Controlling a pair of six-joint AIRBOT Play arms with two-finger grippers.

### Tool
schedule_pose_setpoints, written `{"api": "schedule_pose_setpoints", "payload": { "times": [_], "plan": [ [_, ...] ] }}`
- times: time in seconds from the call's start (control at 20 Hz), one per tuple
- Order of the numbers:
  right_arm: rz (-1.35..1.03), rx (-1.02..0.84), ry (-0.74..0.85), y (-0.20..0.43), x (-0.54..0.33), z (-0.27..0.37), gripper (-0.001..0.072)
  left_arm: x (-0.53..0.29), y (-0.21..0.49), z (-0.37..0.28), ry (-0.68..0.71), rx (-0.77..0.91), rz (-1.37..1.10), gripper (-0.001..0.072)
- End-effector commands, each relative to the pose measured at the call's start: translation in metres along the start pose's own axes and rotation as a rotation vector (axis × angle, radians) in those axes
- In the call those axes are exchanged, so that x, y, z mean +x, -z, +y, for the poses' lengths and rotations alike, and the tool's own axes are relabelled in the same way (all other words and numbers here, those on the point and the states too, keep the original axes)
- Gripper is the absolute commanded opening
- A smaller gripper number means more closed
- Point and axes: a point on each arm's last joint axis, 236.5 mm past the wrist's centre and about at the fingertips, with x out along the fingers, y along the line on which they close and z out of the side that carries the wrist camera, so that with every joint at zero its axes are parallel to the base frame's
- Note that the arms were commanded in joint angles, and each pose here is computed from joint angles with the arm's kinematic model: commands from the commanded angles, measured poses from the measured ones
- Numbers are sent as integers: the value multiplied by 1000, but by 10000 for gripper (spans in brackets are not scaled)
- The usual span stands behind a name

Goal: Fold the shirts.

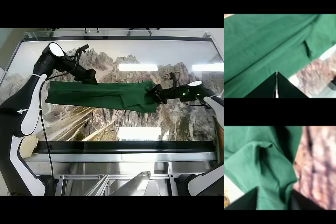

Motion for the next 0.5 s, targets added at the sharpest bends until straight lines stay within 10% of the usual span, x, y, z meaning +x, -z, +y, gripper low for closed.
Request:
{"api": "schedule_pose_setpoints", "payload": {
  "times": [0.0,0.45],
  "plan": [
    [54,-32,-20,6,17,18,81,22,11,17,-85,-19,28,-5],
    [60,-192,-145,12,-70,102,28,72,36,37,-246,-14,131,-4]
  ]
}}
